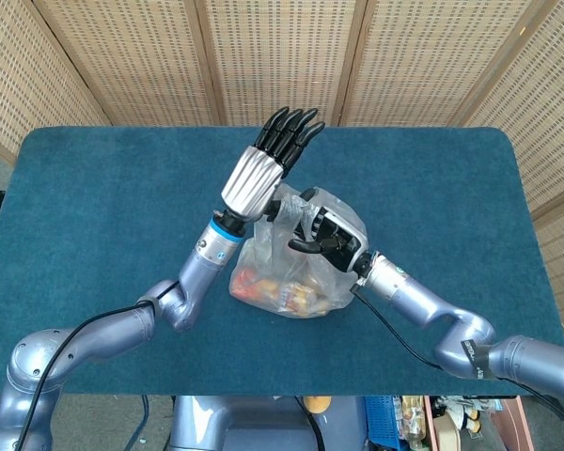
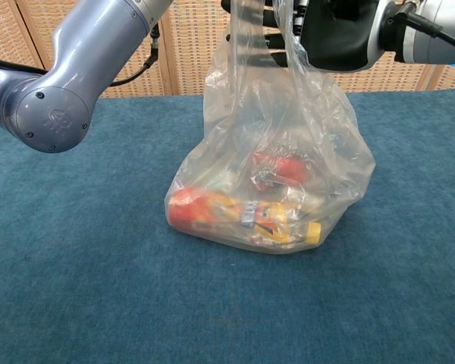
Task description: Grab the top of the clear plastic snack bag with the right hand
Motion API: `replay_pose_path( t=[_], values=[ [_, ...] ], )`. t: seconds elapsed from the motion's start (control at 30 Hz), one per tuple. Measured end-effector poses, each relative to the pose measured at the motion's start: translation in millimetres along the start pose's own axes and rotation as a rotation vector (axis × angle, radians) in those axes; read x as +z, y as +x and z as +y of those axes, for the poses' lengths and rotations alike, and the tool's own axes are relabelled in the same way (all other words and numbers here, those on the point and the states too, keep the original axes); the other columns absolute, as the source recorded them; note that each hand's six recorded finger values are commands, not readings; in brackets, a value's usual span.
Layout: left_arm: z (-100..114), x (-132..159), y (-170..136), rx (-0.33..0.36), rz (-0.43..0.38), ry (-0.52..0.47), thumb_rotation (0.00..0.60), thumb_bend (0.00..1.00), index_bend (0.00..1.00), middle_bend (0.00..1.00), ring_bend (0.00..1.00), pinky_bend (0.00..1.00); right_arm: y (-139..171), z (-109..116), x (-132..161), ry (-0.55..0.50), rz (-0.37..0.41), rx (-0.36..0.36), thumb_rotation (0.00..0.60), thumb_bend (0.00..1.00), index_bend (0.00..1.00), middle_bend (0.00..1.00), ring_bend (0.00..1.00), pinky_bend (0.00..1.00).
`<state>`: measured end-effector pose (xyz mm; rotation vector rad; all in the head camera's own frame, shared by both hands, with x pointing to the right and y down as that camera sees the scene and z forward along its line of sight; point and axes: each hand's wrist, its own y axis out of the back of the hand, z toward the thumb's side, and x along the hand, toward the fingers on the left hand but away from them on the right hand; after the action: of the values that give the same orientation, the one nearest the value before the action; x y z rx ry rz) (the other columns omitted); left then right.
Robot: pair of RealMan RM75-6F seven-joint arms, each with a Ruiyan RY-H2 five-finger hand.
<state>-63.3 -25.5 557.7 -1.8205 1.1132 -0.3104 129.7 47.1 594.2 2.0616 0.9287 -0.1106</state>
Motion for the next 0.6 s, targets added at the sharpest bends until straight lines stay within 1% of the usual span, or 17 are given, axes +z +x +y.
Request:
replay_pose_path(
  t=[0.33,0.6],
  values=[
    [-2.0,1.9,4.2,-0.002,0.001,0.003,0.600,0.29,0.00,0.00,0.00,0.00,-4.9,-4.7,1.8,-0.023,0.008,0.021,0.600,0.13,0.33,0.35,0.12,0.07],
    [-2.9,3.1,7.8,-0.007,0.001,0.010,0.600,0.29,0.00,0.00,0.00,0.00,-5.7,-7.4,-4.2,-0.020,-0.022,0.038,0.600,0.14,0.33,0.36,0.15,0.10]
  ],
)
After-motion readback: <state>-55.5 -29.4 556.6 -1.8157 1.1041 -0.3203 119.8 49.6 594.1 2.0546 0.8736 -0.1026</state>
